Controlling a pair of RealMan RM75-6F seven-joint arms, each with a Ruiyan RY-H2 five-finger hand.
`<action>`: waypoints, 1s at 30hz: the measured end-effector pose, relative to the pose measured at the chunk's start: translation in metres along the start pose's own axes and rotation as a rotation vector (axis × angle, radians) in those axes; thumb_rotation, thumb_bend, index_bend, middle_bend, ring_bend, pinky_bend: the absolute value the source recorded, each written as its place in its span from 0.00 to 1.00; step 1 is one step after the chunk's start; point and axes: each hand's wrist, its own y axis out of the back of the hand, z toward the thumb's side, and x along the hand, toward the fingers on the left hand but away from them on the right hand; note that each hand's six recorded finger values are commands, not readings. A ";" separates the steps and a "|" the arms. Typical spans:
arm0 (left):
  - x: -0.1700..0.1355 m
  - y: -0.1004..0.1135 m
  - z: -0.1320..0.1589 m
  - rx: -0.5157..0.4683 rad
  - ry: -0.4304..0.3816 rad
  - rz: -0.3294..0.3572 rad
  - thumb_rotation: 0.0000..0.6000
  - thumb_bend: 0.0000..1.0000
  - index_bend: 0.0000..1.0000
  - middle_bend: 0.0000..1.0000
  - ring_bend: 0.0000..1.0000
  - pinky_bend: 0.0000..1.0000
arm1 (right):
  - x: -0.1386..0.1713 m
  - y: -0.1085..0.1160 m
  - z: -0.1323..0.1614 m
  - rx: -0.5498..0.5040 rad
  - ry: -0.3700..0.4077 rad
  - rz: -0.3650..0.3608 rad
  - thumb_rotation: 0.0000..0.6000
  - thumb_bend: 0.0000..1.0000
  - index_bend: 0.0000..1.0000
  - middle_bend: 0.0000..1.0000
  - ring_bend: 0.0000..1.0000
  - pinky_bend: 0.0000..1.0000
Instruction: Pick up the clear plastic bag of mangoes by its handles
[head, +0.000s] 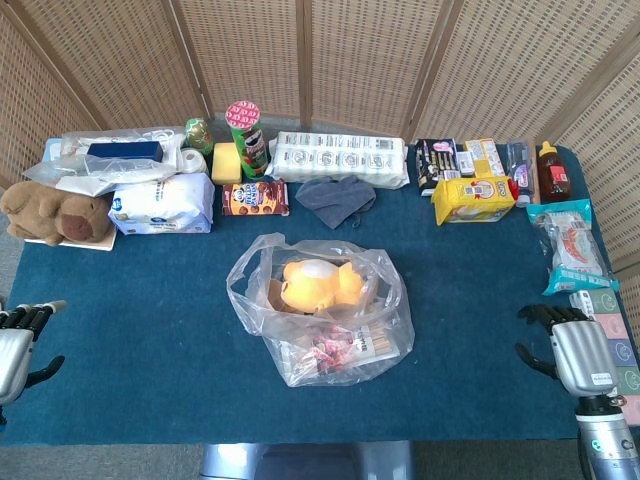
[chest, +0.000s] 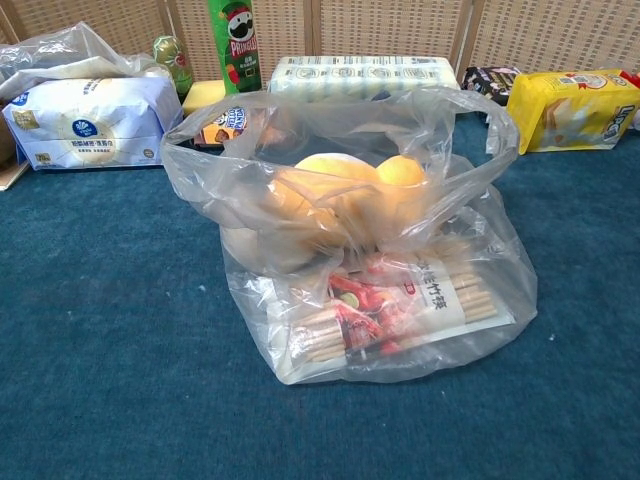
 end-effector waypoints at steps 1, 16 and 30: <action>0.000 0.001 0.000 0.001 0.001 0.000 0.96 0.19 0.23 0.32 0.25 0.27 | -0.001 0.000 0.001 -0.007 0.001 -0.002 1.00 0.24 0.38 0.49 0.46 0.41; 0.002 0.007 -0.001 0.010 0.002 0.009 0.95 0.19 0.23 0.32 0.25 0.27 | -0.030 0.002 0.021 -0.262 0.033 0.067 0.78 0.16 0.41 0.41 0.38 0.32; 0.012 0.015 0.005 0.019 -0.013 0.029 0.95 0.19 0.23 0.32 0.25 0.27 | -0.071 -0.017 0.066 -0.544 0.111 0.264 0.25 0.08 0.40 0.39 0.34 0.30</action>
